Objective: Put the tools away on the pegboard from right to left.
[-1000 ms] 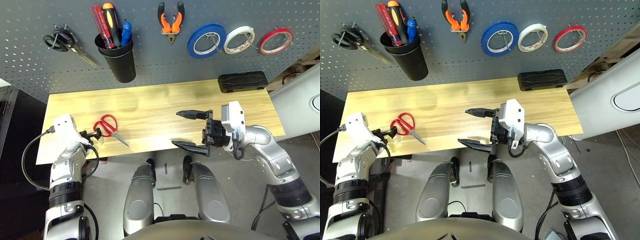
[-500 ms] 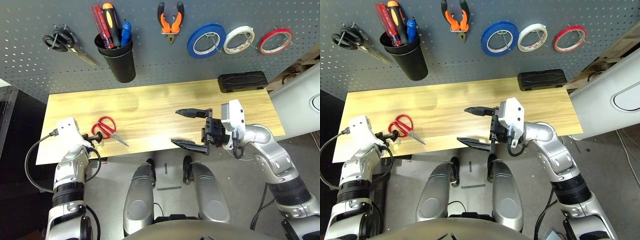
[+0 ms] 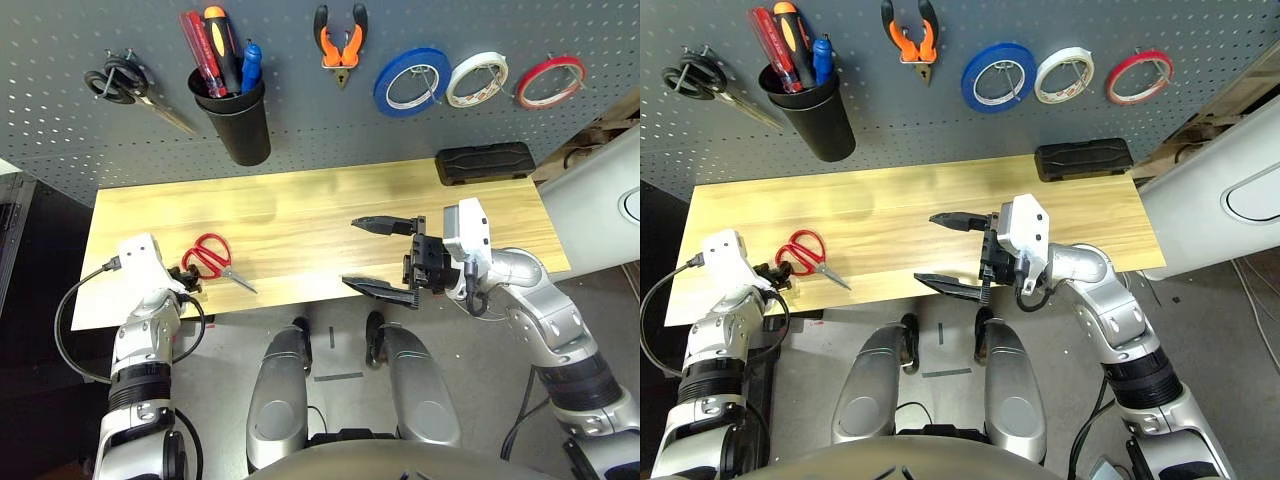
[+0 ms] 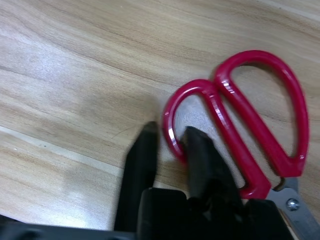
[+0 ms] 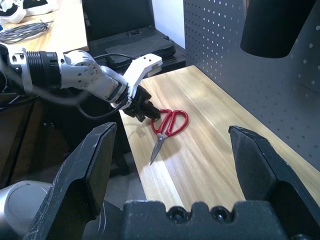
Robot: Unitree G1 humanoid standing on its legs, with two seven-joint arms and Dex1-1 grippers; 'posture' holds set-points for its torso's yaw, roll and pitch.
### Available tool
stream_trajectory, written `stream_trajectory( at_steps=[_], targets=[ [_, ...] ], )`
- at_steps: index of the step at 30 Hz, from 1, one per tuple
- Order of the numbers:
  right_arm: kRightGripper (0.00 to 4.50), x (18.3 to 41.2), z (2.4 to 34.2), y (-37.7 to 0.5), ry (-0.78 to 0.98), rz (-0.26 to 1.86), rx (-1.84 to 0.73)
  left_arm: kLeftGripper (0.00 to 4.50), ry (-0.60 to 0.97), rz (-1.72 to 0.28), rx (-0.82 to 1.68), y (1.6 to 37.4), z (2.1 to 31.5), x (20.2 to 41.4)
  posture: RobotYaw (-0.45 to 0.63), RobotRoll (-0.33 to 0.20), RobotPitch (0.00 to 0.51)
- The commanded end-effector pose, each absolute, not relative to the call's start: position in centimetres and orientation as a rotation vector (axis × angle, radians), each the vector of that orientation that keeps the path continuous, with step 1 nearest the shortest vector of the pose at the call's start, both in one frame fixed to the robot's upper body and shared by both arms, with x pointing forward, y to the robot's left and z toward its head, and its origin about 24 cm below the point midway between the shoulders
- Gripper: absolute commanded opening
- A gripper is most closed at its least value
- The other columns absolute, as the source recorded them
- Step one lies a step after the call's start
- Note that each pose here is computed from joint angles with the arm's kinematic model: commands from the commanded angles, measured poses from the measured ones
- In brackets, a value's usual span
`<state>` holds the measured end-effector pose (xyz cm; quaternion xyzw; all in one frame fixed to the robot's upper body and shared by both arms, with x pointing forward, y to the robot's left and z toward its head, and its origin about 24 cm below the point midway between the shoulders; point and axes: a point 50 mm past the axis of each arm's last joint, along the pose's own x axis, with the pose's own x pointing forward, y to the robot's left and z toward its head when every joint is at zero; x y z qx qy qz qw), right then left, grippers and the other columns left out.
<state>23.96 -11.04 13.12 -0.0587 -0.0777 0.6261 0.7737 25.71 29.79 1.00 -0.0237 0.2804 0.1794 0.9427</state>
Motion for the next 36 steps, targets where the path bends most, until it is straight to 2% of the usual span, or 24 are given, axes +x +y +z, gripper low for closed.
stream_trajectory(
  at_steps=[1,9,15,20,27,36],
  targets=[
    [4.5,23.6,13.2,-11.2,-0.168,1.371,-0.13,0.04,0.633,0.376,-0.056,29.6,-0.4,24.8,-0.04,0.0,0.317],
    [4.5,23.9,13.2,-11.4,-0.164,1.366,-0.137,0.04,0.577,0.376,-0.062,29.6,0.7,25.5,-0.03,0.0,0.31],
    [4.5,24.5,13.6,-12.6,-0.176,1.344,-0.14,0.04,0.398,0.323,-0.057,29.2,5.0,27.2,-0.01,0.0,0.284],
    [4.5,25.0,14.5,-14.8,-0.16,1.363,-0.13,0.04,0.284,0.293,-0.038,29.3,9.0,27.6,0.02,0.0,0.247],
    [4.5,26.7,16.5,-17.3,-0.15,1.385,-0.13,0.04,0.177,0.247,0.042,29.6,13.1,26.9,0.07,0.0,0.199],
    [4.5,28.3,19.2,-18.4,-0.246,1.347,-0.021,0.04,0.051,0.273,0.127,30.9,17.1,24.6,0.11,0.0,0.145]
  ],
)
